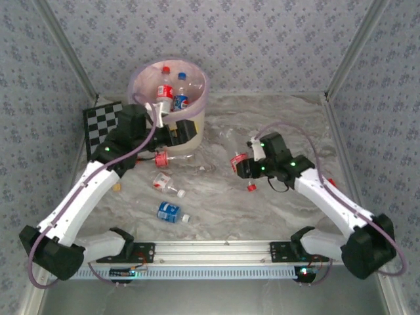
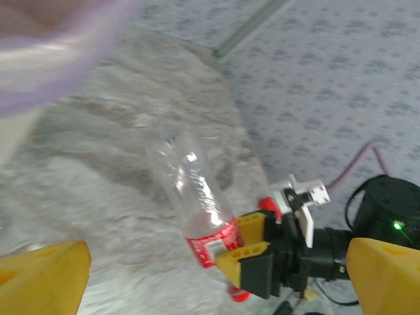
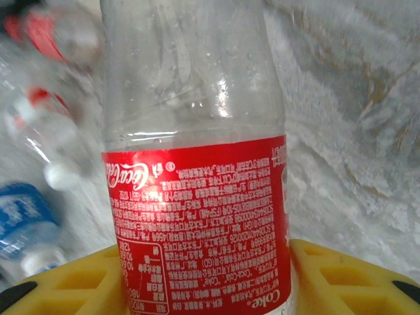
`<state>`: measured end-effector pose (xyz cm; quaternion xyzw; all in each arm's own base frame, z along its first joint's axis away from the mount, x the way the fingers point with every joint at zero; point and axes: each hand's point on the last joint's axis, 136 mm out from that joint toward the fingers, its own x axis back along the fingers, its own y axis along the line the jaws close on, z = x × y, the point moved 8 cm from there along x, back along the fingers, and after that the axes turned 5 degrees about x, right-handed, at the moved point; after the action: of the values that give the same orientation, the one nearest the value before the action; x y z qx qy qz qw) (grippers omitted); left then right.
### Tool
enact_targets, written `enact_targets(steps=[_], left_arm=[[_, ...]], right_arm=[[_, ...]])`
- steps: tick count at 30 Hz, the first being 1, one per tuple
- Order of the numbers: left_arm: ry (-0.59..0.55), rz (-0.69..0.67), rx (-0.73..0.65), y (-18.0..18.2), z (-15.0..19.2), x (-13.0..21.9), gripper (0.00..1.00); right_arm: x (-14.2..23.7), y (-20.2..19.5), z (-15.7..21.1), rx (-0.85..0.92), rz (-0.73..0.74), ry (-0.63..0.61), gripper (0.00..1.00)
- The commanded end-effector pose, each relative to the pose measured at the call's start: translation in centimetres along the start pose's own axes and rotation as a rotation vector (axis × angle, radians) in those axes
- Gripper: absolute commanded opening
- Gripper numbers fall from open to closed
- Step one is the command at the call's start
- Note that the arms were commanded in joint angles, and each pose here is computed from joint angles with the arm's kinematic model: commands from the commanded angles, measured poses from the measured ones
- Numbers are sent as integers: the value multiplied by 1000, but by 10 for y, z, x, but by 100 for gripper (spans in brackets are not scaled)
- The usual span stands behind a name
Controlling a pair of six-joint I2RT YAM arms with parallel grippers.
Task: Put the plastic bottles in the bin
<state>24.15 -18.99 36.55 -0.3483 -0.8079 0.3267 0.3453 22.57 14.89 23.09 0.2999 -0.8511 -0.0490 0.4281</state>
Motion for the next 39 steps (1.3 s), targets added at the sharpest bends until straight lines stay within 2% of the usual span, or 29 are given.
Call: enact_targets(steps=[1, 5, 8, 12, 16, 28, 31, 35, 39], left_arm=[[-66, 188, 15, -27, 3, -19, 99], [-73, 222, 62, -31, 18, -49, 97], [-37, 202, 64, -31, 26, -65, 94], [-4, 204, 55, -35, 35, -84, 87], [31, 192, 58, -32, 43, -98, 86], [42, 174, 49, -30, 43, -100, 57], [48, 165, 34, -32, 42, -100, 52], [44, 143, -28, -39, 29, -92, 48], [-22, 98, -140, -52, -14, -63, 44]], right_arm=[[12, 13, -14, -48, -146, -158, 52], [23, 25, -21, -51, -249, -329, 50], [28, 35, -22, -18, -274, -377, 50], [29, 44, -24, 9, -301, -397, 49], [32, 49, -26, 19, -313, -422, 48], [26, 51, -29, 30, -300, -404, 49], [27, 52, -30, 45, -282, -394, 58], [33, 50, -30, 87, -217, -375, 88], [42, 44, -23, 110, -137, -346, 98]])
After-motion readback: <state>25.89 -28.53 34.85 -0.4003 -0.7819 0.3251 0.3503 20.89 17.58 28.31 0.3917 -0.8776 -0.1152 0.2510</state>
